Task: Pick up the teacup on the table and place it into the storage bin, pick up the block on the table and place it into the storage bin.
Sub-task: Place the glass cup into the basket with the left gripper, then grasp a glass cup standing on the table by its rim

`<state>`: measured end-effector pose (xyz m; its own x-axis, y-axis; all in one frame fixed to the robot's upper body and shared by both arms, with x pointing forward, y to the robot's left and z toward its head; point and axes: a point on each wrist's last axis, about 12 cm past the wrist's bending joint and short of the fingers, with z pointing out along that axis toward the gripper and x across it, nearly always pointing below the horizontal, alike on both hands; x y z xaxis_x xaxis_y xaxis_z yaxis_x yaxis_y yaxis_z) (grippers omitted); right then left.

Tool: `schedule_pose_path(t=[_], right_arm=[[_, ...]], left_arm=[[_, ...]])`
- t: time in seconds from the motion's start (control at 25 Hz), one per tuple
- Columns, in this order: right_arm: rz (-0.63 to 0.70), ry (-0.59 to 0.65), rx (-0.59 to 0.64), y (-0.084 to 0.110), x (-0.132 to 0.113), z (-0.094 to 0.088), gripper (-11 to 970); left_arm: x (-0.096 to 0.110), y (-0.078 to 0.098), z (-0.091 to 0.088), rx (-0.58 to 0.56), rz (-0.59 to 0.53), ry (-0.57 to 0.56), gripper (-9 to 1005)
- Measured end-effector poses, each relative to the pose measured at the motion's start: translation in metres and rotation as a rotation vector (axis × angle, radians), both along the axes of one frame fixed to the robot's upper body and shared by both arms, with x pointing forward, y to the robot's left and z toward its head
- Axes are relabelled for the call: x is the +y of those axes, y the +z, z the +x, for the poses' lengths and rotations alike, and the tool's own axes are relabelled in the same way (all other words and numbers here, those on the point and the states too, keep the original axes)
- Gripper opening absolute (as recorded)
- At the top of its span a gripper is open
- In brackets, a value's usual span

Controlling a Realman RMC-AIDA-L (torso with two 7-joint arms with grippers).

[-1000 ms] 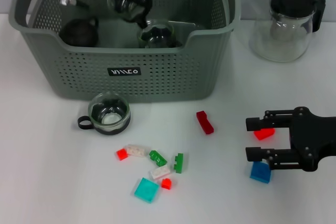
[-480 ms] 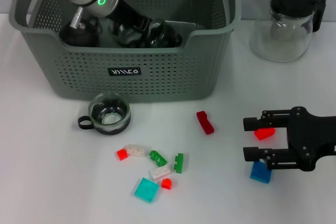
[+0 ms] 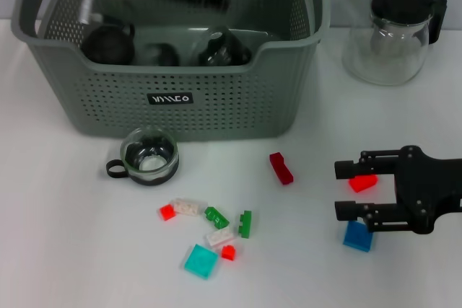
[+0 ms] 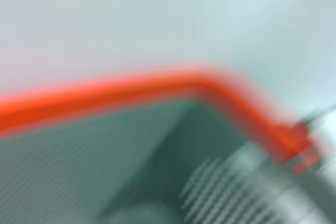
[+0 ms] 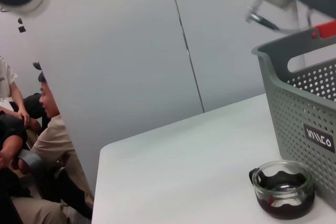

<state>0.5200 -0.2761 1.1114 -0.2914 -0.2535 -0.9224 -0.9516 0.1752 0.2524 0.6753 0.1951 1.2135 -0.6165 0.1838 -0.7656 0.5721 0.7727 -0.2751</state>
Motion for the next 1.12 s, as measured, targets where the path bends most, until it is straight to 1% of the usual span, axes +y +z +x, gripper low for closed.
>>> schedule_pose_path(t=[0.08, 0.12, 0.2, 0.28, 0.32, 0.36, 0.48, 0.56, 0.64, 0.68, 0.8, 0.88, 1.0, 1.12], right_arm=[[0.001, -0.001, -0.002, 0.0, 0.0, 0.001, 685], [0.001, 0.0, -0.003, 0.001, 0.0, 0.001, 685], [0.002, 0.0, -0.004, 0.001, 0.001, 0.001, 685], [0.001, 0.0, -0.004, 0.001, 0.0, 0.001, 685], [0.001, 0.0, -0.005, 0.001, 0.0, 0.001, 685], [0.001, -0.001, -0.005, 0.001, 0.0, 0.001, 685], [0.001, -0.005, -0.004, 0.001, -0.001, 0.001, 685], [0.001, -0.007, -0.004, 0.001, -0.002, 0.001, 685], [0.001, -0.006, -0.002, 0.001, -0.002, 0.001, 685], [0.001, -0.006, 0.0, 0.002, -0.002, 0.001, 685], [0.002, -0.002, 0.001, 0.002, -0.002, 0.001, 685], [0.002, -0.002, 0.002, 0.003, -0.002, 0.001, 684], [0.002, -0.003, 0.004, 0.002, -0.003, 0.001, 684], [0.003, -0.005, 0.007, 0.002, -0.003, 0.0, 684]], left_arm=[[0.02, 0.009, -0.016, -0.072, -0.149, -0.055, 394], [0.034, 0.012, -0.026, -0.1, -0.238, -0.09, 432], [0.056, 0.014, -0.044, -0.134, -0.359, -0.144, 496], [0.077, 0.013, -0.064, -0.175, -0.447, -0.196, 561], [0.087, 0.01, -0.075, -0.193, -0.466, -0.23, 593], [0.096, 0.006, -0.088, -0.211, -0.478, -0.266, 597], [0.115, -0.014, -0.119, -0.232, -0.413, -0.358, 602], [0.121, -0.03, -0.133, -0.221, -0.322, -0.387, 602], [0.12, -0.045, -0.142, -0.2, -0.234, -0.426, 602], [0.116, -0.055, -0.146, -0.177, -0.176, -0.468, 602], [0.102, -0.071, -0.148, -0.129, -0.074, -0.554, 602], [0.09, -0.078, -0.145, -0.117, -0.016, -0.579, 602], [0.071, -0.084, -0.135, -0.1, 0.085, -0.597, 602], [0.055, -0.087, -0.125, -0.071, 0.176, -0.599, 602]])
